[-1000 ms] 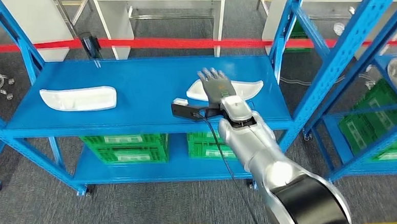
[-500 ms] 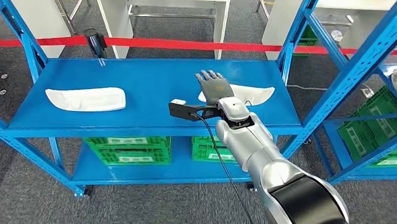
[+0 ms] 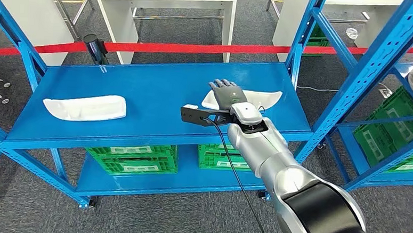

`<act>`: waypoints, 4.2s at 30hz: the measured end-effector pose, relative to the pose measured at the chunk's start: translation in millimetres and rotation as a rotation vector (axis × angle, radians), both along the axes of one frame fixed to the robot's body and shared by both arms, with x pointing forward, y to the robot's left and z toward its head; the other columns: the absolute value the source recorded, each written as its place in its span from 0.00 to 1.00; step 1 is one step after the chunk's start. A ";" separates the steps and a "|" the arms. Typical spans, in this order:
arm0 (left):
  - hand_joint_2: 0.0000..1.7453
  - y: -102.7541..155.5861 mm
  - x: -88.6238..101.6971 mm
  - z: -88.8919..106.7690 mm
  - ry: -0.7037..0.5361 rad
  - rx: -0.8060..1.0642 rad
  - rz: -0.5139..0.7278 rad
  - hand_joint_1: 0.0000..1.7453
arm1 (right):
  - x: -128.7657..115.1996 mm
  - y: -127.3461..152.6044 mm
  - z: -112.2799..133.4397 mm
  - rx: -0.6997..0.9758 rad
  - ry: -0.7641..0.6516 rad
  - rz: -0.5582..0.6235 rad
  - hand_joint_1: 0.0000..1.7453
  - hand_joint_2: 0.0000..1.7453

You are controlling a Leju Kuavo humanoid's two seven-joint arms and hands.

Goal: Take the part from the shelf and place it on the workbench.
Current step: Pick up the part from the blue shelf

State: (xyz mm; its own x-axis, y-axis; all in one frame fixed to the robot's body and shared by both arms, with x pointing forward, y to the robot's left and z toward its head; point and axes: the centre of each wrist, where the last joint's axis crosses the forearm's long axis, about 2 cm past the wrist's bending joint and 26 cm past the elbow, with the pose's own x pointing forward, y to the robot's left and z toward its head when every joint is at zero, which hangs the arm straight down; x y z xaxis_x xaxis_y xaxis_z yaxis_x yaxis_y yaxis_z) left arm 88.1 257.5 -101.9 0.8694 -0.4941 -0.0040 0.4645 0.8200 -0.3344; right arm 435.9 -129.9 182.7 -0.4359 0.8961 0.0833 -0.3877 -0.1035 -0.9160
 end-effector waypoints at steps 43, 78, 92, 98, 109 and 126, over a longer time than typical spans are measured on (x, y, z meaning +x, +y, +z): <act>0.00 -0.6 5.5 1.1 0.004 0.022 -0.049 0.00 | 1.8 -67.2 -30.6 -0.086 0.249 -0.445 0.00 1.00; 0.00 -0.3 -0.8 -0.2 0.000 0.002 0.007 0.00 | -0.3 -43.5 -25.0 -0.013 0.152 -0.179 0.75 1.00; 0.00 2.3 -7.9 -1.7 -0.008 -0.016 0.062 0.00 | 2.0 -68.2 -30.8 0.358 0.210 -0.294 1.00 1.00; 0.00 3.8 -8.7 -1.9 -0.015 -0.021 0.078 0.00 | 7.0 -79.8 -26.1 0.399 0.194 -0.328 1.00 1.00; 0.00 4.5 -7.6 -1.8 -0.017 -0.018 0.072 0.00 | 9.3 -95.3 -26.5 0.388 0.171 -0.369 0.00 1.00; 0.00 4.5 -5.9 -1.5 -0.018 -0.013 0.058 0.00 | 9.0 -99.9 -28.1 0.353 0.177 -0.385 0.00 1.00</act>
